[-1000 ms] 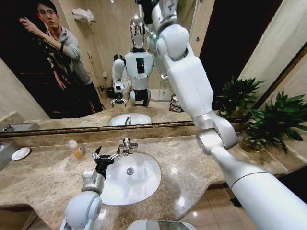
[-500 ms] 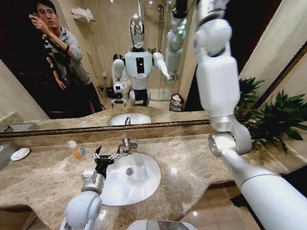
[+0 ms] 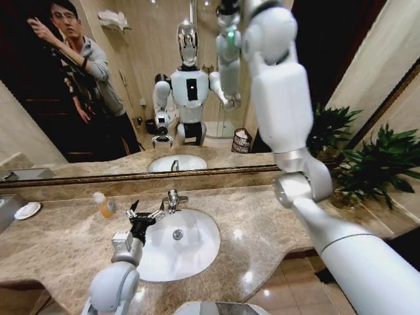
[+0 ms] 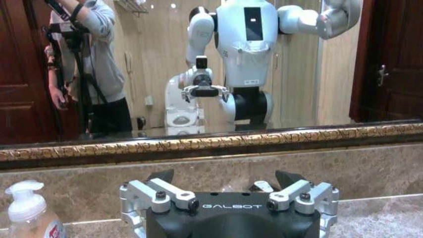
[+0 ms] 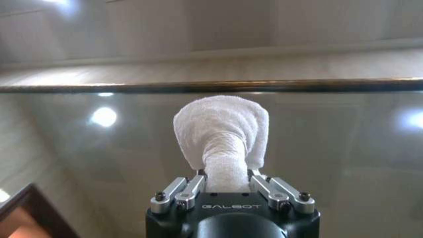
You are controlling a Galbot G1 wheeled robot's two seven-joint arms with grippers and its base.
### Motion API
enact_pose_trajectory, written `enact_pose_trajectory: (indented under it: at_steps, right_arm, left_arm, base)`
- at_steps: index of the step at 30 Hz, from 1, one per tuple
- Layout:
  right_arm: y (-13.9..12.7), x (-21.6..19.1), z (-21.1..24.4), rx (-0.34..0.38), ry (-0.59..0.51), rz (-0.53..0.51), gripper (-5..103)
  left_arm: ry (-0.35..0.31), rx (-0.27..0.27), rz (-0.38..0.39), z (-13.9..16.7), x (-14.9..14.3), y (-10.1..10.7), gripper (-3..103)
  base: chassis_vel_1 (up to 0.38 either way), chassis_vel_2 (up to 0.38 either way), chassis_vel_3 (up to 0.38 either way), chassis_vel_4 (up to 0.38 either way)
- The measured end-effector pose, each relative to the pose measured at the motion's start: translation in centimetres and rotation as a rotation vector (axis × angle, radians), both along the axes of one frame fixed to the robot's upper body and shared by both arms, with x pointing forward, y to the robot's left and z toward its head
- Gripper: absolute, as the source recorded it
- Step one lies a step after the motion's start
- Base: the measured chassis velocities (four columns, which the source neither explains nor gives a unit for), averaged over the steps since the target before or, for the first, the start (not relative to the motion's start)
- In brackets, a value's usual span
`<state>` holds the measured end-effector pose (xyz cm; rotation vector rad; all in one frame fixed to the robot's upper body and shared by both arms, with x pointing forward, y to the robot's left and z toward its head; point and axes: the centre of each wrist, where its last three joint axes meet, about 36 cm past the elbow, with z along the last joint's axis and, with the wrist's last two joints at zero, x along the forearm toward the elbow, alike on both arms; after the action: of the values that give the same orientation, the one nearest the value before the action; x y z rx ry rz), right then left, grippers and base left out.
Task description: Pick up the towel from the sink counter and wipe the mirror surface.
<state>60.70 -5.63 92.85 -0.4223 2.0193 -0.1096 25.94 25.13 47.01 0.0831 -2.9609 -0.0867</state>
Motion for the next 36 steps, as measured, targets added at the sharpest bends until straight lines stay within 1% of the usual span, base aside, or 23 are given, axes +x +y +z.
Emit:
enact_pose_trajectory:
  at_steps: [2,3,6,10,13,14,16,17,19,20,22,23,24,25,27,28,29,30,31,32,33,35,36]
  right_arm:
    - [1.4,0.1,-0.5,-0.056,-0.001,-0.004,22]
    - [1.4,0.1,-0.5,-0.056,-0.001,-0.004,22]
    - [2.0,0.3,-1.0,-0.086,-0.003,-0.016,22]
    - [1.9,0.6,-1.5,-0.086,0.006,-0.017,22]
    - [1.0,0.9,-1.7,-0.042,0.028,-0.001,22]
    - [1.0,0.9,-1.7,-0.042,0.028,-0.001,22]
    - [-0.8,1.0,-1.9,-0.011,0.036,-0.011,22]
    - [-0.8,1.0,-1.9,-0.011,0.036,-0.011,22]
    - [-5.1,1.5,-2.3,0.044,0.053,-0.047,22]
    - [-5.1,1.5,-2.3,0.044,0.053,-0.047,22]
    - [-9.2,1.8,-2.4,0.094,0.07,-0.084,22]
    - [-11.8,2.0,-2.9,0.113,0.08,-0.116,22]
    - [-11.8,2.0,-2.9,0.113,0.08,-0.116,22]
    - [-13.1,2.2,-3.4,0.125,0.088,-0.131,22]
    - [-17.0,2.5,-5.3,0.161,0.111,-0.173,22]
    - [-18.4,2.7,-6.5,0.177,0.121,-0.188,22]
    - [-18.4,2.7,-6.5,0.177,0.121,-0.188,22]
    - [-19.6,2.8,-8.1,0.184,0.131,-0.201,22]
    - [-19.9,2.8,-8.9,0.186,0.137,-0.203,22]
    - [-20.2,2.5,-10.9,0.184,0.151,-0.202,22]
    - [-20.2,2.5,-10.9,0.184,0.151,-0.202,22]
    - [-19.9,1.9,-12.9,0.176,0.166,-0.191,22]
    - [-18.8,1.0,-14.7,0.164,0.175,-0.169,22]
  left_arm:
    - [0.0,0.0,0.0,0.0,0.0,0.0,100]
    - [0.0,0.0,0.0,0.0,0.0,0.0,100]
    - [0.0,0.0,0.0,0.0,0.0,0.0,100]
    - [0.0,0.0,0.0,0.0,0.0,0.0,100]
    - [0.0,0.0,0.0,0.0,0.0,0.0,100]
    - [0.0,0.0,0.0,0.0,0.0,0.0,100]
    - [0.0,0.0,0.0,0.0,0.0,0.0,100]
    - [0.0,0.0,0.0,0.0,0.0,0.0,100]
    - [0.0,0.0,0.0,0.0,0.0,0.0,100]
    - [0.0,0.0,0.0,0.0,0.0,0.0,100]
    - [0.0,0.0,0.0,0.0,0.0,0.0,100]
    - [0.0,0.0,0.0,0.0,0.0,0.0,100]
    - [0.0,0.0,0.0,0.0,0.0,0.0,100]
    - [0.0,0.0,0.0,0.0,0.0,0.0,100]
    - [0.0,0.0,0.0,0.0,0.0,0.0,100]
    - [0.0,0.0,0.0,0.0,0.0,0.0,100]
    - [0.0,0.0,0.0,0.0,0.0,0.0,100]
    - [0.0,0.0,0.0,0.0,0.0,0.0,100]
    - [0.0,0.0,0.0,0.0,0.0,0.0,100]
    - [0.0,0.0,0.0,0.0,0.0,0.0,100]
    - [0.0,0.0,0.0,0.0,0.0,0.0,100]
    - [0.0,0.0,0.0,0.0,0.0,0.0,100]
    - [0.0,0.0,0.0,0.0,0.0,0.0,100]
  base:
    - [0.0,0.0,0.0,0.0]
    - [0.0,0.0,0.0,0.0]
    - [0.0,0.0,0.0,0.0]
    - [0.0,0.0,0.0,0.0]
    - [0.0,0.0,0.0,0.0]
    - [0.0,0.0,0.0,0.0]
    - [0.0,0.0,0.0,0.0]
    - [0.0,0.0,0.0,0.0]
    - [0.0,0.0,0.0,0.0]
    - [0.0,0.0,0.0,0.0]
    - [0.0,0.0,0.0,0.0]
    - [0.0,0.0,0.0,0.0]
    - [0.0,0.0,0.0,0.0]
    - [0.0,0.0,0.0,0.0]
    - [0.0,0.0,0.0,0.0]
    - [0.0,0.0,0.0,0.0]
    - [0.0,0.0,0.0,0.0]
    - [0.0,0.0,0.0,0.0]
    - [0.0,0.0,0.0,0.0]
    - [0.0,0.0,0.0,0.0]
    - [0.0,0.0,0.0,0.0]
    - [0.0,0.0,0.0,0.0]
    - [0.0,0.0,0.0,0.0]
